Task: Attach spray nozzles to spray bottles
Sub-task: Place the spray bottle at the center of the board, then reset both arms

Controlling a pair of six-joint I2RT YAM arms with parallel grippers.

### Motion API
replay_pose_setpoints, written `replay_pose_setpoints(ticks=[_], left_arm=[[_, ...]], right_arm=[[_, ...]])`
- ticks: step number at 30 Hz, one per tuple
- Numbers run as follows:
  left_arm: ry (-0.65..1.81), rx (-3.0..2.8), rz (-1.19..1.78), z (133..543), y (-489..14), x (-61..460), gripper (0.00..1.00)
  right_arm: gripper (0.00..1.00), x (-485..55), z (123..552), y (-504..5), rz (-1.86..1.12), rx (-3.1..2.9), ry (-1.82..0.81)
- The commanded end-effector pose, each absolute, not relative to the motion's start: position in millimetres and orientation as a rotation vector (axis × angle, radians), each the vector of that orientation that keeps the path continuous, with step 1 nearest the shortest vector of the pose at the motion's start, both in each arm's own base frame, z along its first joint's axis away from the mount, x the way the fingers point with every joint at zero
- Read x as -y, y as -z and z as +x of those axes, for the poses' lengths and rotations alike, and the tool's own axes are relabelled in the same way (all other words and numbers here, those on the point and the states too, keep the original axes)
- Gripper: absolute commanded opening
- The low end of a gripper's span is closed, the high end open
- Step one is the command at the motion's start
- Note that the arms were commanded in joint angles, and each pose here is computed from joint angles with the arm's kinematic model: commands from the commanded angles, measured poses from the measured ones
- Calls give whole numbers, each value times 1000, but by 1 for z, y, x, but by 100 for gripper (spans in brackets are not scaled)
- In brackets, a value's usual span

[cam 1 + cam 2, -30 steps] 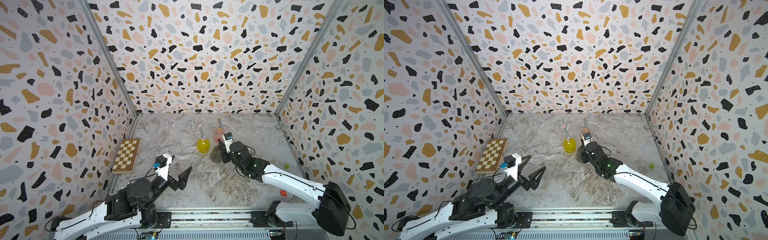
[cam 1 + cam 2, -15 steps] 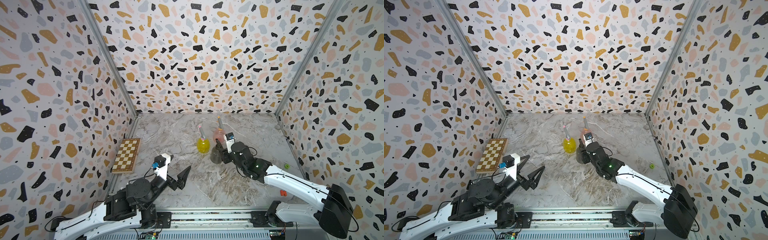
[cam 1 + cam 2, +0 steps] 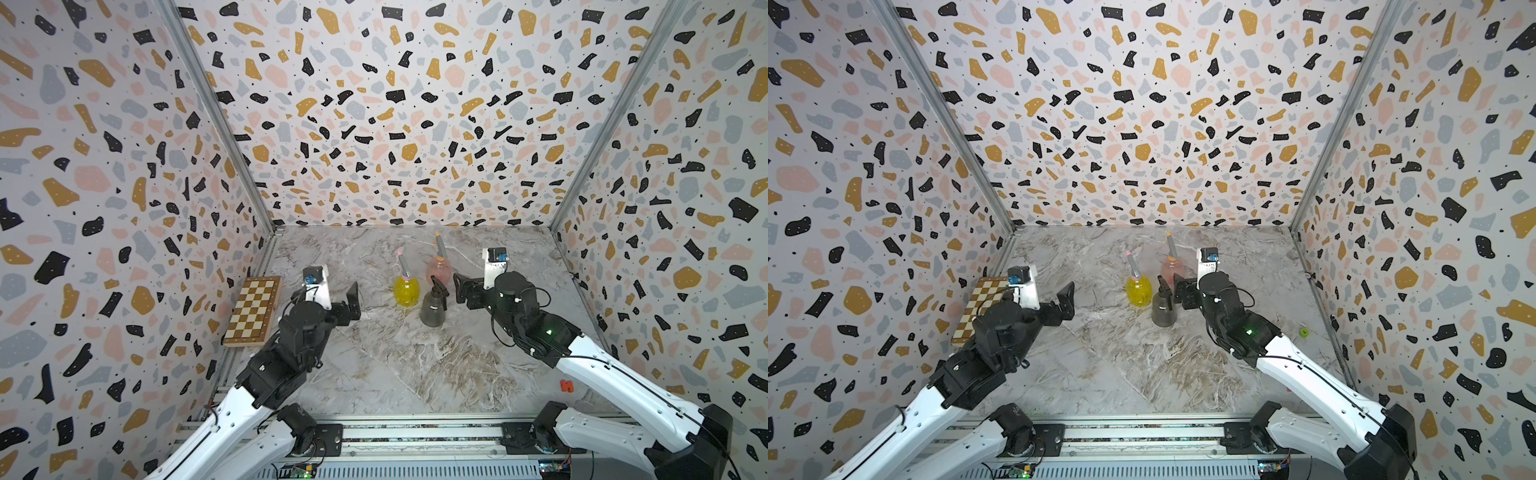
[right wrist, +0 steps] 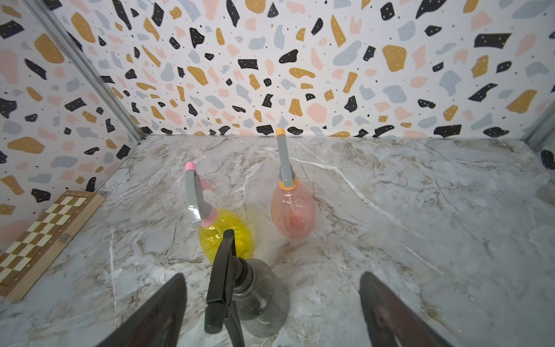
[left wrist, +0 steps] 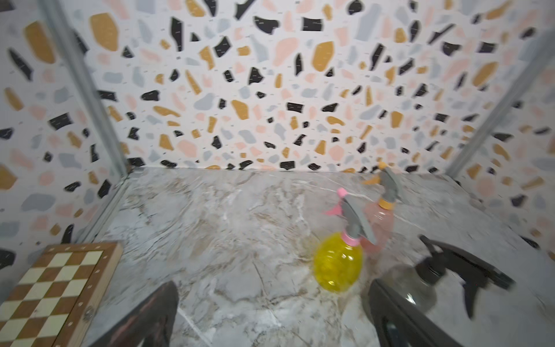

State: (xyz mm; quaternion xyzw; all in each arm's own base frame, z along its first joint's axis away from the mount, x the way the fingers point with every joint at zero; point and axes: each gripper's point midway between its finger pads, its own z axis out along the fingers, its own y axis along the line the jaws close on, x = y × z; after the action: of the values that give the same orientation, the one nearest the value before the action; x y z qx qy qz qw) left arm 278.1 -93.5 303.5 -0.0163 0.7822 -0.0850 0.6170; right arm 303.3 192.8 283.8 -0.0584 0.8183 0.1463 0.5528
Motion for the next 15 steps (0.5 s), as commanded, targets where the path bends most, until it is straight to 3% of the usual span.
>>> replay_pose_setpoints(ticks=[1, 8, 15], left_arm=[[184, -1755, -128, 309, -300, 86, 99], [-148, -1960, -167, 382, -226, 37, 99], [-304, -2014, -189, 404, -156, -12, 99]], right_arm=[[96, -176, 305, -285, -40, -1952, -296], [100, -147, 311, -290, 119, -1935, -319], [96, -133, 316, -282, 162, -1931, -311]])
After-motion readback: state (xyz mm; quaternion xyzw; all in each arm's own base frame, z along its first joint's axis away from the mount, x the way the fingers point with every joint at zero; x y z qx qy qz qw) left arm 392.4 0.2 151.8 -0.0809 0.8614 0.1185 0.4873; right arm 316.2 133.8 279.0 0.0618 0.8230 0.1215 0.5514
